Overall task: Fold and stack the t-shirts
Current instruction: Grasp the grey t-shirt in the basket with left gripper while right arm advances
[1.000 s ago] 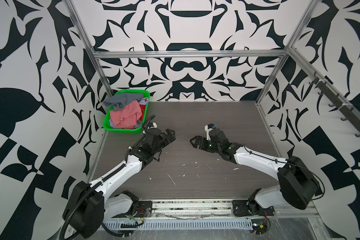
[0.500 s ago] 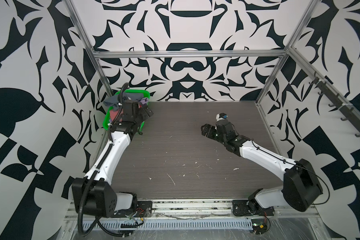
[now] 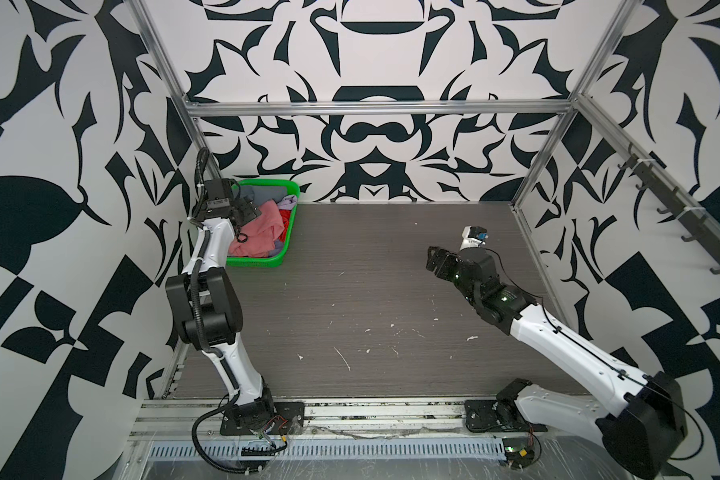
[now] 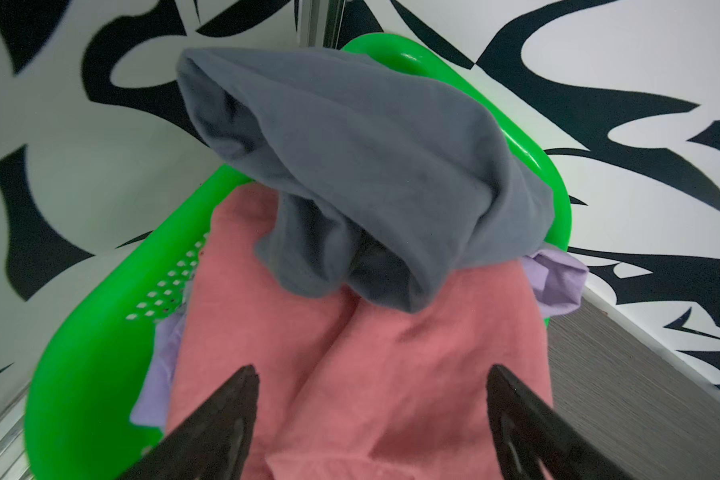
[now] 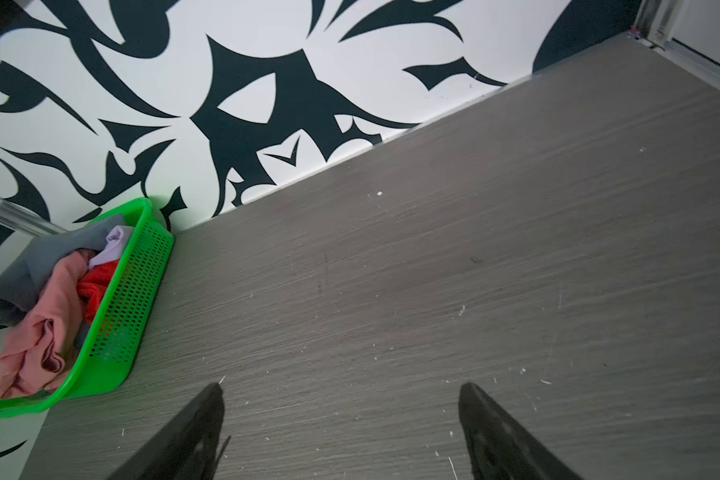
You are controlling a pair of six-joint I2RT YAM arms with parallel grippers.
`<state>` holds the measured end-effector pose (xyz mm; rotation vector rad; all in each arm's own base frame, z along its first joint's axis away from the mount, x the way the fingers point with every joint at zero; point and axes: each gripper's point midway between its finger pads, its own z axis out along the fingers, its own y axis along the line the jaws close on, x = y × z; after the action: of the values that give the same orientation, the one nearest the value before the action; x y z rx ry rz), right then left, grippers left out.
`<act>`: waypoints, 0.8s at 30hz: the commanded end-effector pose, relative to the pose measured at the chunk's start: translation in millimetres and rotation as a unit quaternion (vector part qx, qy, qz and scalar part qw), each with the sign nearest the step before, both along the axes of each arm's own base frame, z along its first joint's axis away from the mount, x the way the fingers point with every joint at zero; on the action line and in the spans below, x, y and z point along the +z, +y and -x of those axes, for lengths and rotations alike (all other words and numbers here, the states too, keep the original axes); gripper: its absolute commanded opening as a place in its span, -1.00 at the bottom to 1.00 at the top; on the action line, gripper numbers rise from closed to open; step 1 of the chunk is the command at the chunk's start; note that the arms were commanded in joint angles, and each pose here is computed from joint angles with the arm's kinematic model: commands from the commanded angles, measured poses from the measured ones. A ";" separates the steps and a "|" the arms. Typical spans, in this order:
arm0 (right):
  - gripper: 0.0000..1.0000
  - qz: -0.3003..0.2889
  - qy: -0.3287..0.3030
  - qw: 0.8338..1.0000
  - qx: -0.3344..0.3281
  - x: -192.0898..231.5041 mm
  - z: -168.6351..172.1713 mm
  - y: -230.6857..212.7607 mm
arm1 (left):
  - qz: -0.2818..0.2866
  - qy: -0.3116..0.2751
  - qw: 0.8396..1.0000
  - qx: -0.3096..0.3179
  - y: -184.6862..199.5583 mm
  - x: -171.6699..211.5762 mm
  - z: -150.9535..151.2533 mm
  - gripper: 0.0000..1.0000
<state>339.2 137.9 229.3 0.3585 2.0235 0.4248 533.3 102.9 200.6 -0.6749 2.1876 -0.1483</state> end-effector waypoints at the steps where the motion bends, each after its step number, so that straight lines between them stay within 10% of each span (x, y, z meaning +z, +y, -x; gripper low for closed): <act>1: 0.80 0.000 -0.001 1.000 -0.029 1.7 4.4 -11.6 | 0.020 -0.032 0.999 -0.033 -5.3 5.5 -20.8 0.61; 8: 0.78 0.012 0.013 0.999 -0.036 -2.4 3.5 -13.0 | 0.026 -0.067 0.997 -0.027 1.4 -11.7 -53.1 0.39; 17: 0.75 0.006 0.039 0.999 -0.031 -16.2 -3.8 -2.7 | 0.022 -0.152 0.988 -0.030 3.8 30.4 -78.9 -0.95; 24: 0.72 -0.014 0.038 0.999 -0.007 -23.2 -7.0 14.0 | -0.027 -0.209 0.976 -0.049 -6.6 117.5 -44.7 -1.00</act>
<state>340.1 141.5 184.3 0.4115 2.1567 0.3527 594.1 105.0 230.1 -0.5690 1.9634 -0.2705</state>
